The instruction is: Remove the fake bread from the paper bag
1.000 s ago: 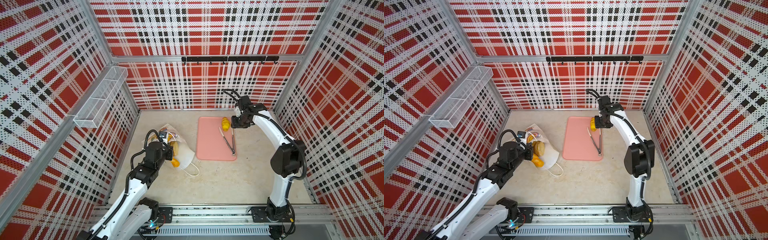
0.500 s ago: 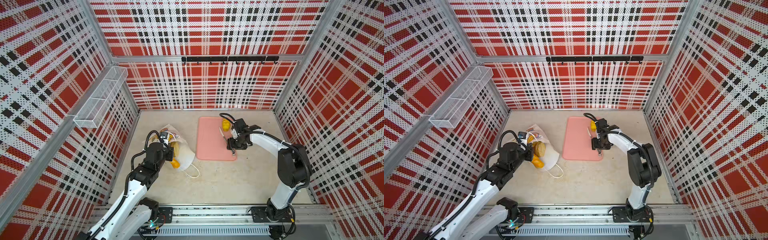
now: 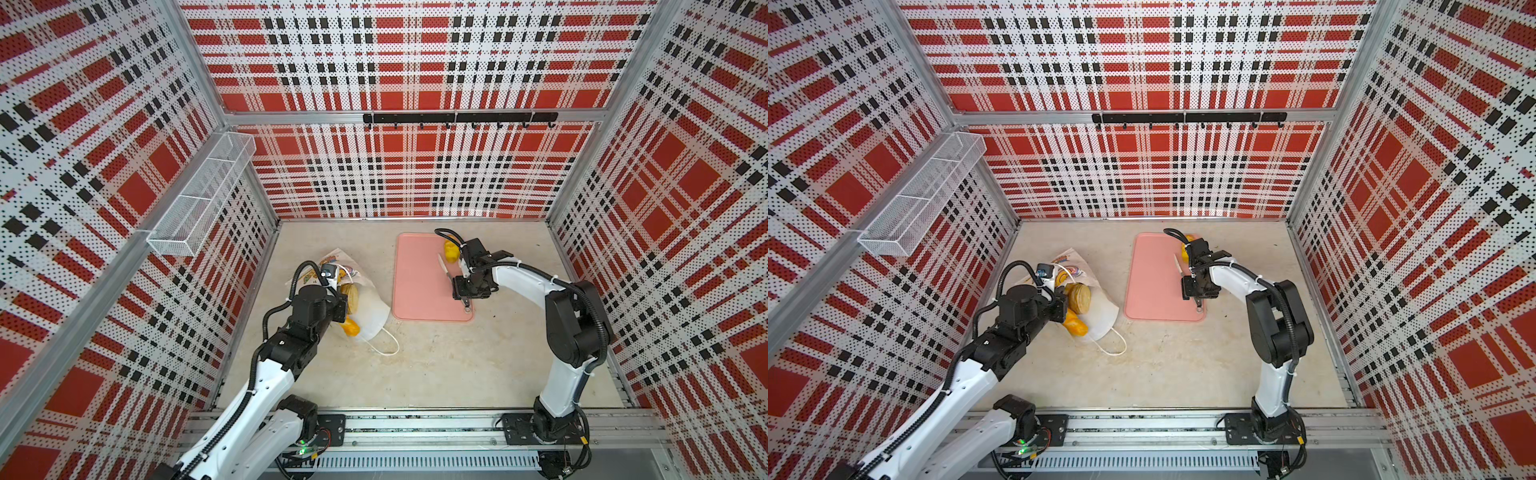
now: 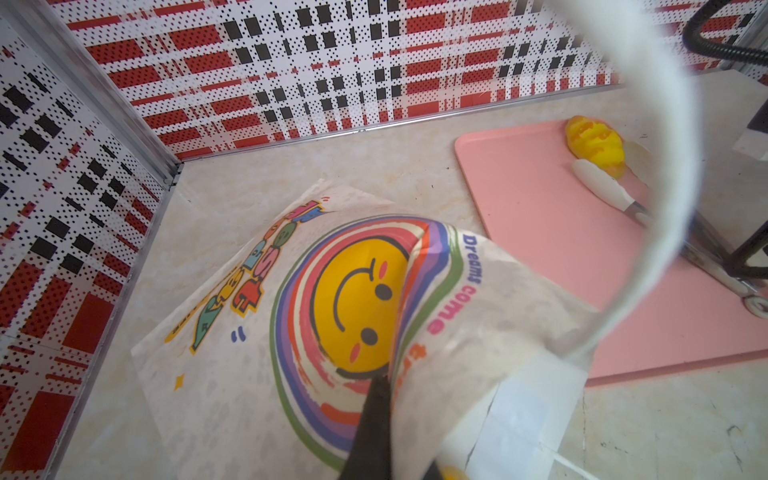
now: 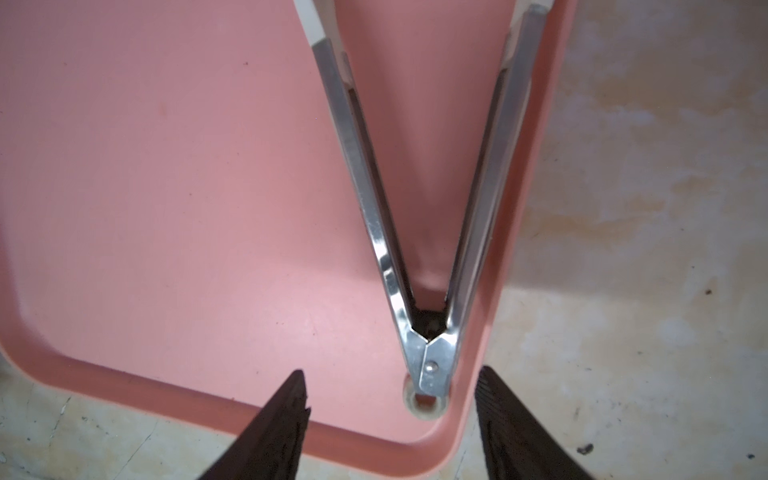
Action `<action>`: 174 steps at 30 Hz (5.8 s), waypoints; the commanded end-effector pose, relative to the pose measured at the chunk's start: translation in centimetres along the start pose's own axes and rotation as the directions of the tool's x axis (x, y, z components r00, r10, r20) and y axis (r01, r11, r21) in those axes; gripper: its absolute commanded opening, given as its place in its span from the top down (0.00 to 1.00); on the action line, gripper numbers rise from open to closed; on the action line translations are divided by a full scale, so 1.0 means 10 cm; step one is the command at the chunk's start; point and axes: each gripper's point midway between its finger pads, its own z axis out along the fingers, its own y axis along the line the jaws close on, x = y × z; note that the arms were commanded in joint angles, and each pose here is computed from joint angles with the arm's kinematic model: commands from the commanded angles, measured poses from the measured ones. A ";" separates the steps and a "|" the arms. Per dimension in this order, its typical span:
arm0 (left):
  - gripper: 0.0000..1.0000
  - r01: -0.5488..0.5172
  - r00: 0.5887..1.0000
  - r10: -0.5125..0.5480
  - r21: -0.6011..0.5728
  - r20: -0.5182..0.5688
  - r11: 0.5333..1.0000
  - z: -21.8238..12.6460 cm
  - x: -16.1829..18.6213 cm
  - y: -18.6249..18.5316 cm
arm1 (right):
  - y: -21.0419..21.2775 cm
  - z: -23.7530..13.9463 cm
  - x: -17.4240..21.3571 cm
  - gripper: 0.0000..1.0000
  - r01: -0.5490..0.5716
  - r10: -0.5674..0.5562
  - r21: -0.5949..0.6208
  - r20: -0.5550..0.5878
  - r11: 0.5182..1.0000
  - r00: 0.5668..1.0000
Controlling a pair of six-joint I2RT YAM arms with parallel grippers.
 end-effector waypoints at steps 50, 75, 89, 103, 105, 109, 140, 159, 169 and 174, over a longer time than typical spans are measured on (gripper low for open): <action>1.00 -0.018 0.999 0.017 0.007 0.042 1.000 -0.07 -0.12 -0.05 | 0.00 0.28 -0.22 0.25 -0.085 0.085 -0.052 -0.007 0.995 0.996; 1.00 -0.023 0.999 0.023 -0.004 0.049 1.000 -0.09 -0.13 -0.04 | 0.05 0.21 -0.45 0.28 -0.130 0.138 -0.047 0.255 0.990 0.957; 1.00 -0.023 0.999 0.024 -0.006 0.048 1.000 -0.08 -0.12 -0.03 | 0.02 0.36 -0.32 0.36 -0.101 0.078 0.057 0.311 0.993 0.947; 1.00 -0.028 0.998 0.028 -0.001 0.051 1.000 -0.10 -0.13 -0.06 | -0.05 0.57 -0.30 0.53 -0.089 0.039 0.150 0.309 0.985 0.950; 1.00 -0.028 0.998 0.028 0.002 0.053 1.000 -0.11 -0.13 -0.07 | -0.03 0.54 -0.31 0.59 -0.085 0.038 0.145 0.305 0.986 0.952; 1.00 -0.028 0.997 0.028 0.005 0.065 1.000 -0.13 -0.15 -0.08 | 0.06 0.28 -0.27 0.69 -0.075 0.032 0.128 0.306 0.989 0.951; 1.00 -0.006 0.993 0.001 0.038 0.122 0.999 -0.24 -0.26 -0.11 | 0.24 -0.99 0.40 0.67 -0.084 0.111 -0.174 0.155 0.981 0.982; 1.00 -0.014 0.995 0.010 0.043 0.104 0.999 -0.21 -0.22 -0.13 | 0.11 -0.33 0.14 0.54 -0.060 0.064 -0.041 0.105 0.997 0.992; 1.00 -0.018 0.995 0.014 0.041 0.098 0.999 -0.20 -0.21 -0.13 | 0.05 -0.40 0.31 0.53 -0.073 0.076 -0.034 0.098 0.997 0.992; 1.00 -0.018 0.995 0.014 0.042 0.097 0.999 -0.20 -0.20 -0.14 | 0.04 -0.58 0.40 0.53 -0.083 0.088 -0.055 0.113 0.995 0.990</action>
